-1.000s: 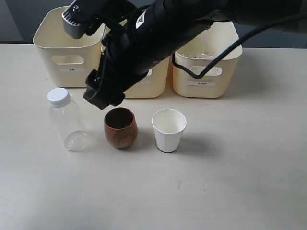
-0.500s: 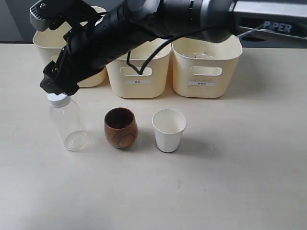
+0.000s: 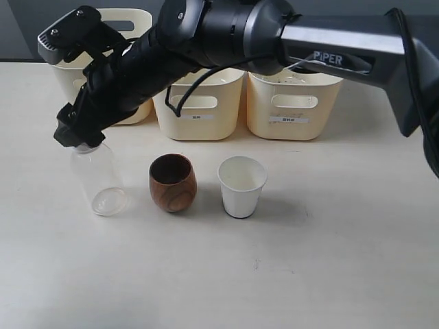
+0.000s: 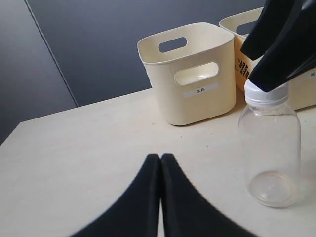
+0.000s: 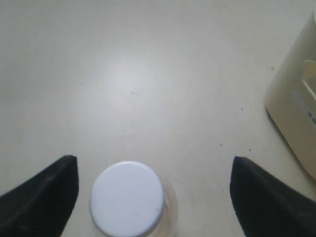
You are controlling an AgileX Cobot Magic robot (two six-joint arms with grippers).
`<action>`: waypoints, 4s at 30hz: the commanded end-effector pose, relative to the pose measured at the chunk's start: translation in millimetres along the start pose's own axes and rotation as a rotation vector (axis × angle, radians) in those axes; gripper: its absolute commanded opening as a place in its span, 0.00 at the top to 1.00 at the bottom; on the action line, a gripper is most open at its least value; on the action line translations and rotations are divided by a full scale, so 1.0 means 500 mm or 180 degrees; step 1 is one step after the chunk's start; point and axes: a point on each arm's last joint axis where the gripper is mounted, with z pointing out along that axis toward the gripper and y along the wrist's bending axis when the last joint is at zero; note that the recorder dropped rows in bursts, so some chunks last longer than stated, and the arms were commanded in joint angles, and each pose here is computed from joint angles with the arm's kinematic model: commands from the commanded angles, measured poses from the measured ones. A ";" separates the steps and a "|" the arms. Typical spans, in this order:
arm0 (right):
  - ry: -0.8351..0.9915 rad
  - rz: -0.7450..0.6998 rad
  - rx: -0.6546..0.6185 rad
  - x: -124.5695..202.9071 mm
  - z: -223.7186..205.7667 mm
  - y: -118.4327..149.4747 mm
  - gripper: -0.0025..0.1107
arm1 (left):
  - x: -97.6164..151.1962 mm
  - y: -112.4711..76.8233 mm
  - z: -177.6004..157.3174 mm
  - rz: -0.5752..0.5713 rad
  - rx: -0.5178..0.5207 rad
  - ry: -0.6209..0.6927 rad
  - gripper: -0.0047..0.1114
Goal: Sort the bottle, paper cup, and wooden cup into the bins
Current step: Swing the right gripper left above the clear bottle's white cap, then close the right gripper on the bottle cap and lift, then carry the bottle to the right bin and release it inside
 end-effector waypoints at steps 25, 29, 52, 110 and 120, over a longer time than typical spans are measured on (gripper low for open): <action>0.0078 0.0051 -0.0067 0.018 0.025 -0.004 0.28 | -0.001 0.001 -0.001 0.0002 -0.0017 -0.0029 0.96; 0.0074 0.0043 -0.0061 0.018 0.025 -0.004 0.28 | -0.001 0.001 -0.001 0.0002 -0.0017 -0.0029 0.96; 0.0123 0.0010 -0.0210 0.020 0.025 0.004 0.98 | -0.001 0.001 -0.001 0.0002 -0.0017 -0.0029 0.96; -0.0710 0.0254 0.2736 0.081 -0.516 -0.086 0.98 | -0.001 0.001 -0.001 0.0002 -0.0017 -0.0030 0.96; -0.0747 0.0791 0.2890 0.159 -0.490 -0.189 0.98 | -0.001 0.001 -0.001 0.0002 -0.0017 -0.0030 0.96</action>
